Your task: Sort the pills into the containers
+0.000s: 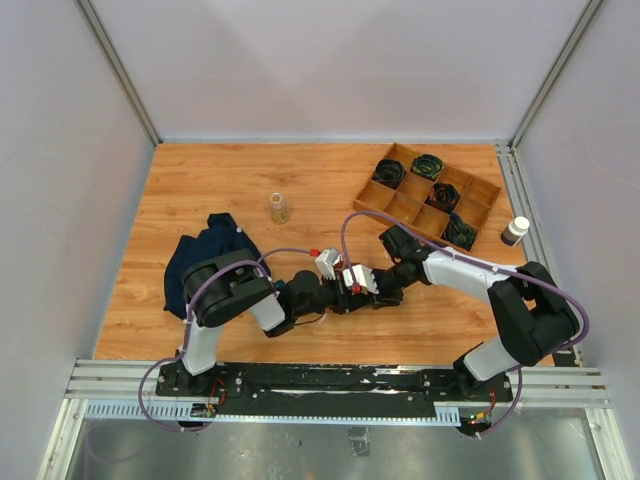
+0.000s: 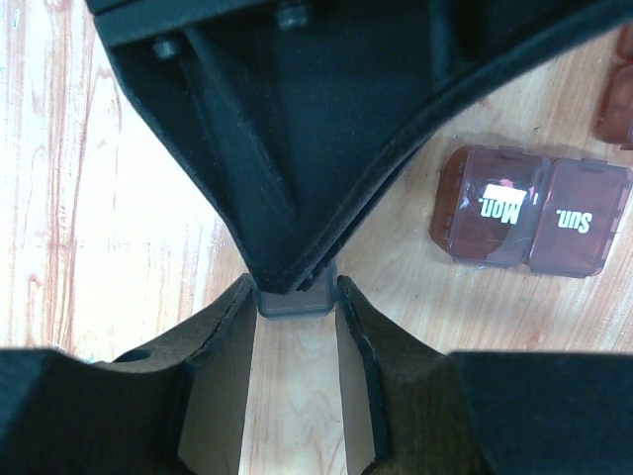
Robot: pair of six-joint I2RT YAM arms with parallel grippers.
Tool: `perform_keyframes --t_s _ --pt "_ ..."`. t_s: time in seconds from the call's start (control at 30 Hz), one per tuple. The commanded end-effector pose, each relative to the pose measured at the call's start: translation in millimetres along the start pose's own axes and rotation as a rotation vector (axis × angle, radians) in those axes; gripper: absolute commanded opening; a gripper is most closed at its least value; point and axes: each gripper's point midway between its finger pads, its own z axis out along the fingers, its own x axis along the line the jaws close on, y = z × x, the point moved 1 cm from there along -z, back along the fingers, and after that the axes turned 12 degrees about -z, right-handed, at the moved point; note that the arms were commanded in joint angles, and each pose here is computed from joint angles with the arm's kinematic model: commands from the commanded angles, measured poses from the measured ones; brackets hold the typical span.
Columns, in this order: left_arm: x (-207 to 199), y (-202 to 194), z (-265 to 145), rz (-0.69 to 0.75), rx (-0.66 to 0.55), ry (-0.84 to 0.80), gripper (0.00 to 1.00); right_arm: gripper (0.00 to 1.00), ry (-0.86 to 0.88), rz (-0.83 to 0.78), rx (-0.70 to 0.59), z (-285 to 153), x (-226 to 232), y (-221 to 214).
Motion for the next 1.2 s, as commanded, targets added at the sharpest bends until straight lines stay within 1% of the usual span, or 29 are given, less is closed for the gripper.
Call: perform_keyframes --t_s 0.0,0.2,0.33,0.43,0.53,0.6,0.67,0.77,0.83,0.87,0.93,1.03,1.17 --pt "64 -22 -20 -0.064 0.059 0.177 0.00 0.22 0.034 0.018 0.029 2 6 -2" --pt "5 8 -22 0.037 0.010 0.050 0.00 0.22 0.031 0.021 0.034 2 5 -3" --pt "-29 19 -27 0.060 -0.005 -0.041 0.00 0.22 0.035 0.024 0.037 3 5 -4" --pt "-44 20 -28 0.061 0.004 -0.085 0.00 0.22 0.035 0.026 0.041 3 5 -5" --pt "-45 19 -27 0.060 0.011 -0.090 0.00 0.22 0.035 0.026 0.041 2 5 -4" --pt "-35 15 -25 0.055 0.022 -0.061 0.00 0.22 0.035 0.026 0.043 3 5 -5" --pt "-12 7 -21 0.038 0.041 0.010 0.00 0.22 0.036 0.027 0.044 3 5 -5" --pt "34 -11 -20 -0.004 0.074 0.121 0.00 0.22 0.038 0.028 0.046 2 6 -5" --pt "56 -22 -21 -0.036 0.098 0.159 0.00 0.21 0.038 0.028 0.047 2 6 -5" --pt "60 -25 -22 -0.049 0.103 0.158 0.00 0.21 0.039 0.029 0.048 3 6 -5" --pt "58 -24 -23 -0.044 0.100 0.142 0.00 0.21 0.041 0.028 0.048 3 6 -6" --pt "26 -7 -29 0.009 0.057 0.071 0.00 0.22 0.038 0.030 0.047 2 5 -5" --pt "-1 7 -46 0.063 0.020 0.030 0.02 0.27 0.037 0.031 0.046 2 5 -5"
